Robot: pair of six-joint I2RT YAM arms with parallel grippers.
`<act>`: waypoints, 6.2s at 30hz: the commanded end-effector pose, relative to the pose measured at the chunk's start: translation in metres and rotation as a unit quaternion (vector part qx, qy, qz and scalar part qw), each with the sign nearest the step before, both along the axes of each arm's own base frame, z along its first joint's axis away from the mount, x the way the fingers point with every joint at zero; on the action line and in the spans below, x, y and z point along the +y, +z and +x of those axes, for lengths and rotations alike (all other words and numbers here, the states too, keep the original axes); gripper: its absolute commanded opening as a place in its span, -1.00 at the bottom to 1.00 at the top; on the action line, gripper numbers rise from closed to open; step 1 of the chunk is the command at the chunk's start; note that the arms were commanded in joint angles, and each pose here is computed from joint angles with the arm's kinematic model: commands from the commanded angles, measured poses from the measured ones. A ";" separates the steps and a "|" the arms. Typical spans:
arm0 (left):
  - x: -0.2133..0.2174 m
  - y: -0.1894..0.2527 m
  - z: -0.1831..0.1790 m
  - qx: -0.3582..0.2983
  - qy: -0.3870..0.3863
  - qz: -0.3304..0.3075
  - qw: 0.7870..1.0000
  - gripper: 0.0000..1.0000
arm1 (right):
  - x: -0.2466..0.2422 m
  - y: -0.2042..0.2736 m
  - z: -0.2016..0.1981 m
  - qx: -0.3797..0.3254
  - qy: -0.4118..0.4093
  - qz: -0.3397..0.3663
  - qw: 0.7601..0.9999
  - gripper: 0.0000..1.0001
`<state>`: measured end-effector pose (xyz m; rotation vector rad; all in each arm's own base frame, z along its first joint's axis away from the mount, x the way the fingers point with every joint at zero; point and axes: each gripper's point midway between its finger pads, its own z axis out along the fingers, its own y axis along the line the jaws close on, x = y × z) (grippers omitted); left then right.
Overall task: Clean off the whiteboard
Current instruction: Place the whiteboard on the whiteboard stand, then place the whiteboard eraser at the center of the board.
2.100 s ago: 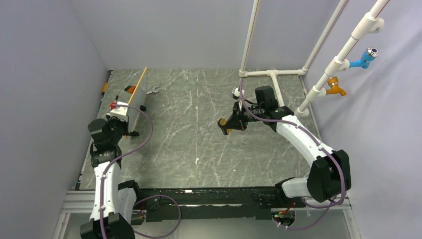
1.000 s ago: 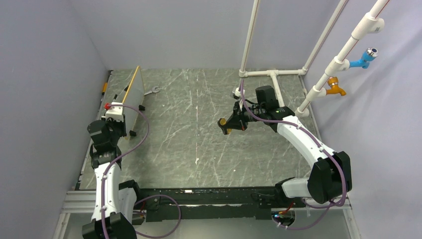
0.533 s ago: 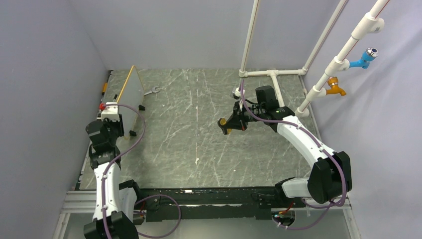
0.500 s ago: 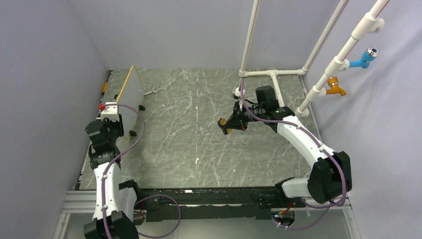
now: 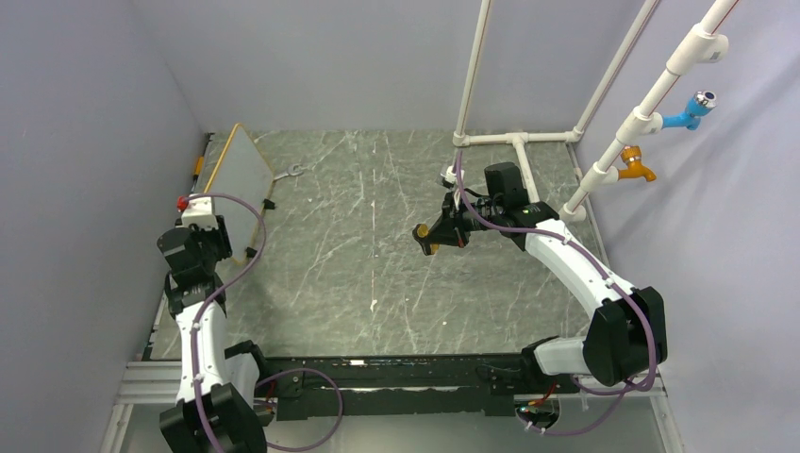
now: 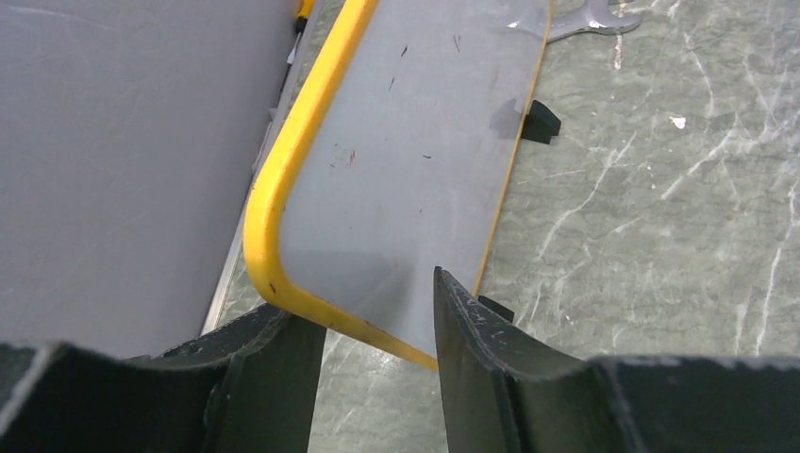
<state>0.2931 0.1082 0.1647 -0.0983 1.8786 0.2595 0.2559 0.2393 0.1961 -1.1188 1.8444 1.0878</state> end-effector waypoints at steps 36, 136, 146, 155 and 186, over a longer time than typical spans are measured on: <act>0.037 0.035 -0.003 -0.053 0.095 -0.015 0.994 0.19 | 0.003 0.011 -0.001 -0.028 0.018 0.013 0.999 -1.00; -0.173 0.055 -0.041 -0.009 -0.272 -0.198 0.942 0.99 | -0.103 -0.086 0.102 0.089 -0.174 -0.122 0.973 0.98; -0.176 0.059 -0.043 -0.016 -0.282 -0.199 0.939 0.99 | -0.098 -0.072 0.093 0.072 -0.145 -0.109 0.981 0.99; -0.182 0.062 -0.045 -0.019 -0.295 -0.207 0.932 0.99 | -0.099 -0.051 0.086 0.032 -0.137 -0.109 0.984 0.99; -0.184 0.062 -0.044 -0.016 -0.301 -0.212 0.930 0.99 | -0.096 -0.039 0.082 0.016 -0.130 -0.098 0.987 0.99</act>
